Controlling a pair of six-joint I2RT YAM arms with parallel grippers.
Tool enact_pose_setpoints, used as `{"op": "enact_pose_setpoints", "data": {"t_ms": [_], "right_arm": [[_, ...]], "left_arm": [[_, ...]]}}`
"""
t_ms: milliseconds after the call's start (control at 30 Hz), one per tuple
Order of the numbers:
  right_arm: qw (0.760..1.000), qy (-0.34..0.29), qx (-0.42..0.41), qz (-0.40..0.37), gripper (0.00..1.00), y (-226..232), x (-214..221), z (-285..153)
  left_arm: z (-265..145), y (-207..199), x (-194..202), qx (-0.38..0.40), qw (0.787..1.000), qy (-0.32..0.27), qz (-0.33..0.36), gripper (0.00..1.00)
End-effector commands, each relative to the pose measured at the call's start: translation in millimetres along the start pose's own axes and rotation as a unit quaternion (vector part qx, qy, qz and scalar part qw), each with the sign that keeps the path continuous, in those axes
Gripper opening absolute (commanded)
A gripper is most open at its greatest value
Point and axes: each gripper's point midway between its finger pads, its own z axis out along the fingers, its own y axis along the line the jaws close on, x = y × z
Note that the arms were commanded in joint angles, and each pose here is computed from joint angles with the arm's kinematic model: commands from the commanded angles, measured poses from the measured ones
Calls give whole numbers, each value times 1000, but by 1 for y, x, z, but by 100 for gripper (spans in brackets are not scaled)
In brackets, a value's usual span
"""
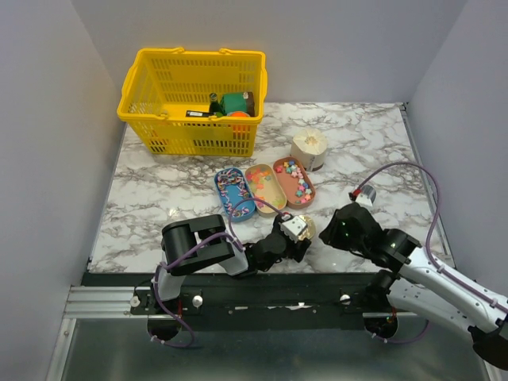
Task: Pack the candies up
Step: Screw the bottle lid onto the packing bottle.
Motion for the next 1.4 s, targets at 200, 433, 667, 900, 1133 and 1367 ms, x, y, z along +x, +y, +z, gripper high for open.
{"op": "enact_pose_setpoints", "data": {"t_ms": [200, 433, 667, 900, 1133, 1367], "right_arm": [[993, -54, 40, -98, 40, 36, -56, 40], [993, -8, 30, -114, 40, 36, -33, 63], [993, 35, 41, -102, 27, 15, -2, 71], [992, 88, 34, -80, 9, -4, 37, 69], [984, 169, -22, -45, 1, -15, 92, 57], [981, 182, -57, -24, 1, -22, 108, 38]], "left_arm": [[-33, 24, 90, -11, 988, 148, 32, 77], [-33, 26, 93, -15, 988, 148, 34, 77], [-33, 26, 93, -16, 988, 147, 33, 76], [-32, 28, 96, -23, 988, 149, 29, 76], [-29, 29, 101, -29, 987, 157, 33, 76], [-28, 30, 103, -34, 986, 162, 36, 76]]}}
